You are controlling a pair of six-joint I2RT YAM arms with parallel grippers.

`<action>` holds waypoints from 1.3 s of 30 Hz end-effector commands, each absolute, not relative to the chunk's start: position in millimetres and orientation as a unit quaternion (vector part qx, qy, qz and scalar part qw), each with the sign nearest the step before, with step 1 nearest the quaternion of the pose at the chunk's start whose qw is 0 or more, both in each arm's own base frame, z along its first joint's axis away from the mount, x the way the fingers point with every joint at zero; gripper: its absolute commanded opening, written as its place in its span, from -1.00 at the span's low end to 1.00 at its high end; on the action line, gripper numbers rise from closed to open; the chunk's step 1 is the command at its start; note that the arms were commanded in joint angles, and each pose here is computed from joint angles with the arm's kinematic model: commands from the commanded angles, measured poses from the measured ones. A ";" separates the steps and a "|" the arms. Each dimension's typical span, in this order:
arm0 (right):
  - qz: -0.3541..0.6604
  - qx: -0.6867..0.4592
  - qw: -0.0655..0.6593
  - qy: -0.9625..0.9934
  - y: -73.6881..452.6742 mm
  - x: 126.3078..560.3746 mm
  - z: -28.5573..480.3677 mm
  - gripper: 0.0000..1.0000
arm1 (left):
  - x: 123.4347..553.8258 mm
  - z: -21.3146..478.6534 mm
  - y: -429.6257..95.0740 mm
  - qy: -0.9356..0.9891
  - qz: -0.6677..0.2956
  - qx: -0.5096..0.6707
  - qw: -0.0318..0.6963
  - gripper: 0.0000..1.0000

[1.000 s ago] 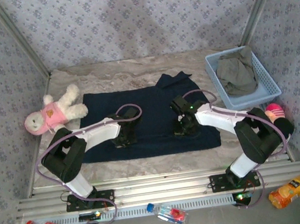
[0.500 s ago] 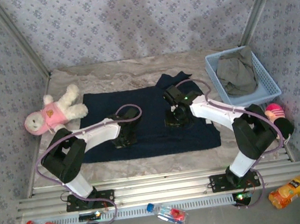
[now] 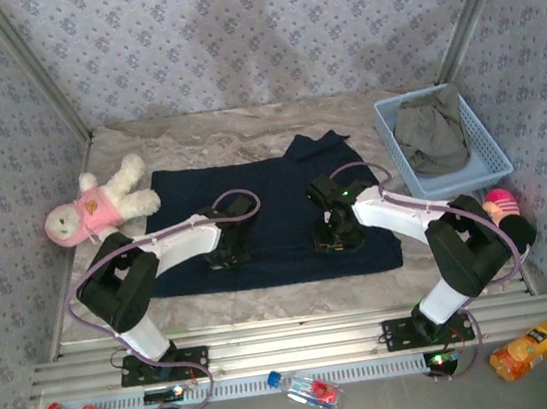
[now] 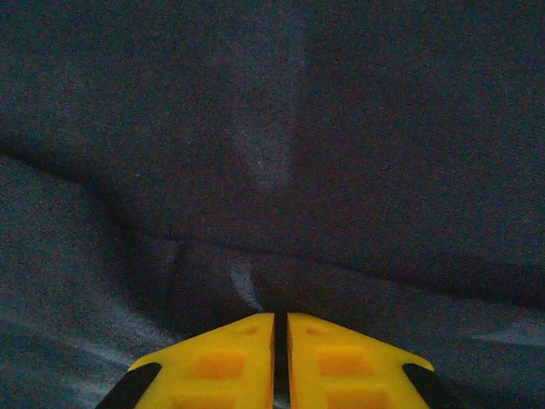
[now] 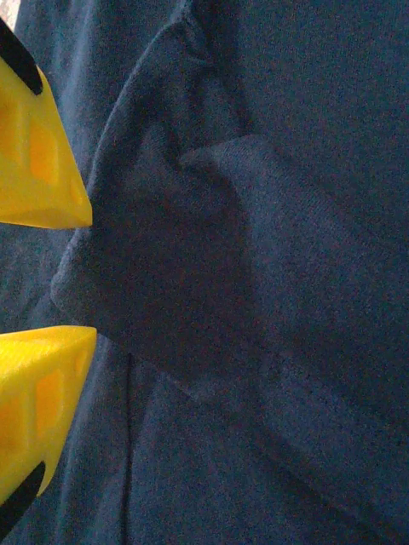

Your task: Fold and stack the mixed laundry pile

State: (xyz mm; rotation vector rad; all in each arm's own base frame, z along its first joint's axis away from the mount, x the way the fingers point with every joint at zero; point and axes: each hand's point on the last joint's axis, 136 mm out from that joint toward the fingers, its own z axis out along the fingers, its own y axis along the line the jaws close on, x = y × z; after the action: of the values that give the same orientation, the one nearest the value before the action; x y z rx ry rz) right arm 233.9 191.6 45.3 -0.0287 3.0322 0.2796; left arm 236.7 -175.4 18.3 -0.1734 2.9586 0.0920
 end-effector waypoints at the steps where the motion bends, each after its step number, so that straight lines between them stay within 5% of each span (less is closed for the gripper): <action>1: 0.078 0.000 0.041 0.996 187.2 229.3 39.5 -0.26 | 233.0 9.6 -167.1 0.994 0.060 -0.047 0.077 -0.74; 9: 0.090 -0.005 0.031 0.995 194.2 230.0 36.0 -0.50 | 232.3 9.7 -166.2 0.994 0.063 -0.050 0.075 -0.74; 19: 0.083 -0.006 0.027 0.996 192.1 228.1 29.1 -0.48 | 228.1 8.2 -163.0 0.994 0.067 -0.056 0.069 -0.75; 26: 0.087 -0.006 0.028 0.996 194.4 229.9 29.8 -1.00 | 226.4 8.7 -161.5 0.994 0.067 -0.058 0.069 -0.75; 39: 0.109 -0.007 0.078 0.991 203.3 248.7 77.7 -1.00 | 225.8 6.4 -160.8 0.994 0.067 -0.052 0.069 -0.74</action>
State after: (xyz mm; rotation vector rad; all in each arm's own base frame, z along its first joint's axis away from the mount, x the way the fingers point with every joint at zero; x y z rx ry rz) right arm 250.6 205.7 70.0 -0.0133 2.9714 0.3513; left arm 236.4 -175.2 18.2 -0.1734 2.9623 0.0989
